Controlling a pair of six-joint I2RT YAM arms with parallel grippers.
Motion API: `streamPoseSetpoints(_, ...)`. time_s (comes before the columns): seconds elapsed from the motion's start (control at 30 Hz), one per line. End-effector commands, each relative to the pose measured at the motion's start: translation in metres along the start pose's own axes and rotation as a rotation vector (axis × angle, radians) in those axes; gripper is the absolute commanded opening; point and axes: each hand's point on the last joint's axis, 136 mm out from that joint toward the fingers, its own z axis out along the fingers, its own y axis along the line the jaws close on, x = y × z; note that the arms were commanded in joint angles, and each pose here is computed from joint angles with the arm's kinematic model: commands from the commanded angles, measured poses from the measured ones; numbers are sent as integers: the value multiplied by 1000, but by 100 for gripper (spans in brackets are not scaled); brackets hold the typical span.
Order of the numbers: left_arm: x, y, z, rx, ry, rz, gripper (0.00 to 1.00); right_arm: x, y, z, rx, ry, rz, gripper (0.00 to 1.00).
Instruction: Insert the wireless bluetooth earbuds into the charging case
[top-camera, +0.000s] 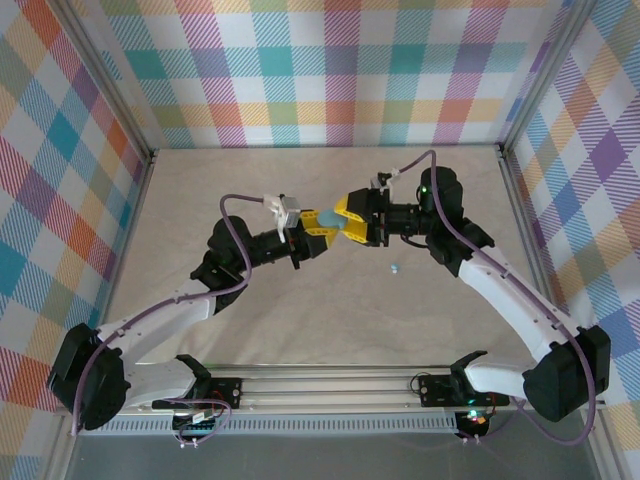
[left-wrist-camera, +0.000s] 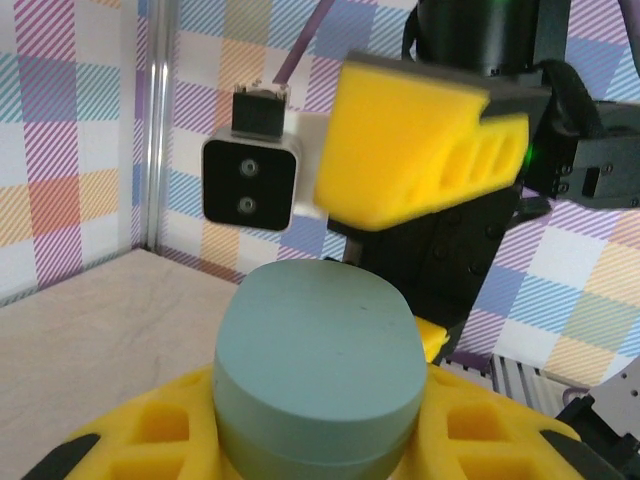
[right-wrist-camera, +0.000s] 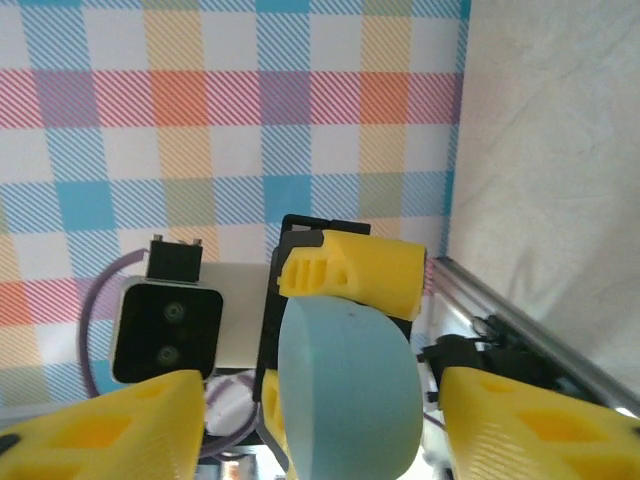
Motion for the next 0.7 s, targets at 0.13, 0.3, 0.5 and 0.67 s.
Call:
streamPoseSetpoints(0.13, -21, -16, -24, -33, 46, 82, 0, 5, 30, -29, 97, -100, -411, 77)
streamPoseSetpoints(0.3, -22, -24, -38, -41, 45, 85, 0, 7, 32, -44, 165, -150, -642, 79)
streamPoseSetpoints(0.5, -22, -35, -48, -15, 45, 67, 0, 12, 17, -45, 233, -106, -808, 56)
streamPoseSetpoints(0.67, -23, -44, -52, 23, 44, 45, 0, 21, 1, -37, 272, -23, -903, 66)
